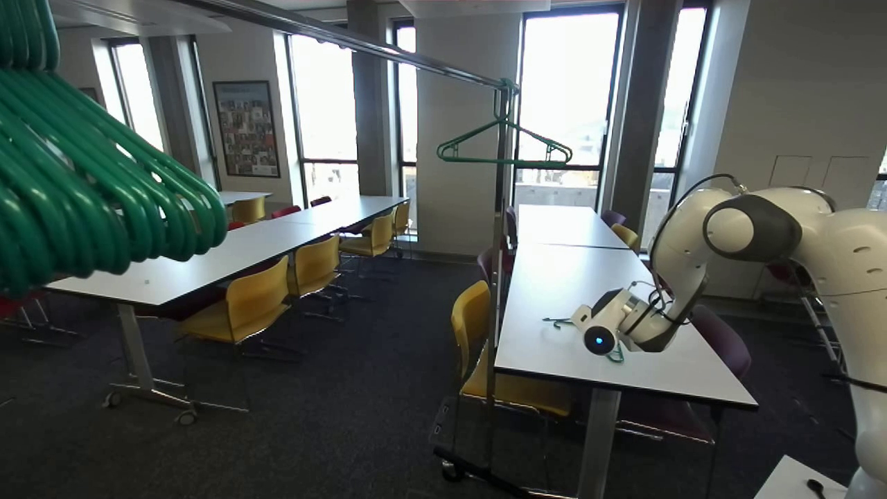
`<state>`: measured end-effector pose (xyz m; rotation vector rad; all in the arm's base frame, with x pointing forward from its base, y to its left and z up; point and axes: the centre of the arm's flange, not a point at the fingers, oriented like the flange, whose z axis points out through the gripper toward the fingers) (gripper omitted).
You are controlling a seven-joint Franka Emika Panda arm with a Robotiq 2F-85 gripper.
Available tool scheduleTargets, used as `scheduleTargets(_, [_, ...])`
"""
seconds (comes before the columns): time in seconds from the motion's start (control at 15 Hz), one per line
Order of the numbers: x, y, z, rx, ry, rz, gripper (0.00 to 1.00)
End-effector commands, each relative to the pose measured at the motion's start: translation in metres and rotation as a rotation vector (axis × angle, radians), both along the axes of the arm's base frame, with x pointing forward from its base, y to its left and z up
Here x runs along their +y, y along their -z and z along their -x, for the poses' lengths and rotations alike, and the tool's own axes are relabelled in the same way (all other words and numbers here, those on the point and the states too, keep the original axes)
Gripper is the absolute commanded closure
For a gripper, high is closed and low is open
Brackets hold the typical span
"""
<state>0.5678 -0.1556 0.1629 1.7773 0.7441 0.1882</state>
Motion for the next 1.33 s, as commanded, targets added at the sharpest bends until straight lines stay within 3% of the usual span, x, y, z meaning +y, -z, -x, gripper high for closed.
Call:
scheduleTargets(0.0, [-0.011, 0.01, -0.005, 0.018, -0.011, 0.003, 0.8])
scheduleTargets(0.07, [-0.012, 0.013, -0.004, 0.025, -0.009, 0.0, 0.74])
scheduleTargets(0.13, [-0.012, 0.014, -0.004, 0.031, -0.009, -0.003, 0.59])
scheduleTargets(0.33, [-0.014, 0.02, -0.002, 0.047, -0.004, -0.013, 0.34])
scheduleTargets(0.67, [-0.018, 0.022, -0.002, 0.058, 0.007, -0.022, 0.01])
scheduleTargets(0.87, [-0.021, 0.02, -0.001, 0.114, 0.005, -0.072, 0.0])
scheduleTargets(0.93, [-0.02, 0.015, 0.0, 0.156, -0.001, -0.164, 0.0])
scheduleTargets(1.27, [-0.02, -0.051, 0.009, 0.204, -0.018, -0.486, 0.0])
